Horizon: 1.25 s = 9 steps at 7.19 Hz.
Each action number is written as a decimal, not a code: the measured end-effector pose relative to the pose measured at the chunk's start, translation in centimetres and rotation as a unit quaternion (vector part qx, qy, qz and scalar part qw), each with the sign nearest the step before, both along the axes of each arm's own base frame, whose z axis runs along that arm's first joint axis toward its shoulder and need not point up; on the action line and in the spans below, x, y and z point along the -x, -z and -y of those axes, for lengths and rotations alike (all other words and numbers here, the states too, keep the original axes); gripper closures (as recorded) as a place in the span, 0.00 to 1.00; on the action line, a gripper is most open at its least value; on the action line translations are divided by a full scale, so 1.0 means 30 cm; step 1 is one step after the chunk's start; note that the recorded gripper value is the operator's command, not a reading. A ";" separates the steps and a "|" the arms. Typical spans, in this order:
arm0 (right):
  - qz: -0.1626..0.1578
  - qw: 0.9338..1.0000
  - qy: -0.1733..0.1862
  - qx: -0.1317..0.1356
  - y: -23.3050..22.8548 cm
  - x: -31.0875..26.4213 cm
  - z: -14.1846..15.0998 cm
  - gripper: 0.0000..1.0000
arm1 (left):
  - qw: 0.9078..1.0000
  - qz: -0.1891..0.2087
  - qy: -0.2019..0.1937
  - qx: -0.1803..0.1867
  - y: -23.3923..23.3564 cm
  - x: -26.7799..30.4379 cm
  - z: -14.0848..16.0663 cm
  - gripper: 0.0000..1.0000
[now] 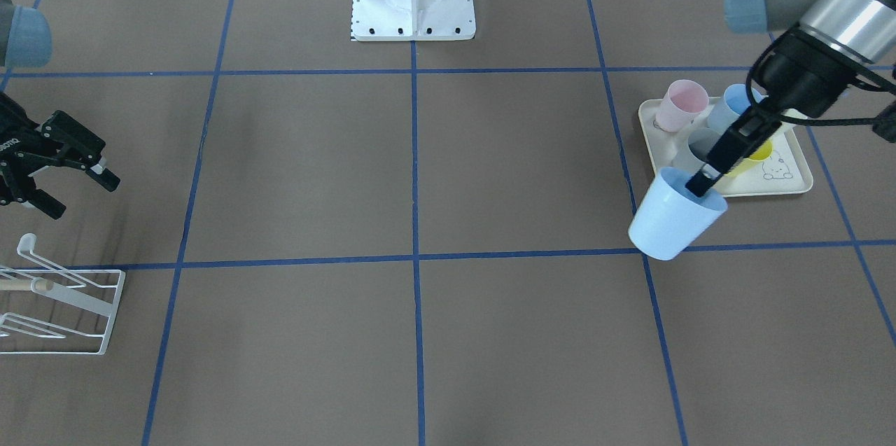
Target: Transfer IKEA cup to right arm and place on rack
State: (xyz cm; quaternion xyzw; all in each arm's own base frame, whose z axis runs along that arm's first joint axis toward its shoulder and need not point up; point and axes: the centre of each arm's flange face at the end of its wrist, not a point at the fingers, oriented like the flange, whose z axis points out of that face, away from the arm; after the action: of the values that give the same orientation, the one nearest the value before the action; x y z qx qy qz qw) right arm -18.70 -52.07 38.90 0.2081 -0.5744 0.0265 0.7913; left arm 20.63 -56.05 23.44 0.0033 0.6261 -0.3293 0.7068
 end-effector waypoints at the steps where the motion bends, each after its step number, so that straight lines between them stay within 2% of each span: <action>1: 0.047 0.999 0.005 0.011 0.043 0.061 -0.041 0.02 | 0.999 -0.037 -0.011 0.025 0.105 -0.083 -0.032 1.00; 2: 0.091 0.996 0.014 0.002 0.078 0.117 -0.092 0.01 | 0.996 -0.070 -0.027 0.050 0.200 -0.166 -0.073 1.00; 3: 0.127 0.991 0.013 -0.028 0.120 0.158 -0.136 0.02 | 0.991 -0.101 -0.042 0.083 0.289 -0.241 -0.115 1.00; 4: 0.160 0.985 0.003 -0.059 0.162 0.205 -0.174 0.02 | 0.984 -0.127 -0.055 0.114 0.364 -0.304 -0.155 1.00; 5: 0.198 0.977 -0.009 -0.076 0.191 0.249 -0.211 0.02 | 0.978 -0.144 -0.069 0.135 0.419 -0.351 -0.191 1.00; 6: 0.250 0.965 -0.024 -0.077 0.214 0.284 -0.250 0.02 | 0.974 -0.156 -0.078 0.147 0.458 -0.377 -0.219 1.00; 8: 0.352 0.932 -0.047 -0.066 0.261 0.341 -0.326 0.02 | 0.964 -0.186 -0.090 0.169 0.502 -0.387 -0.264 1.00; 9: 0.394 0.917 -0.045 -0.049 0.302 0.364 -0.344 0.02 | 0.956 -0.209 -0.102 0.177 0.516 -0.392 -0.293 1.00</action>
State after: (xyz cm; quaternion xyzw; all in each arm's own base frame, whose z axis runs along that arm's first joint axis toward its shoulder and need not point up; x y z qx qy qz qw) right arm -29.63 -41.76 29.86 0.2448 -0.8300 0.1142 0.4880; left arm 32.37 -47.27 7.95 -0.2550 0.6882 -0.3542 0.5796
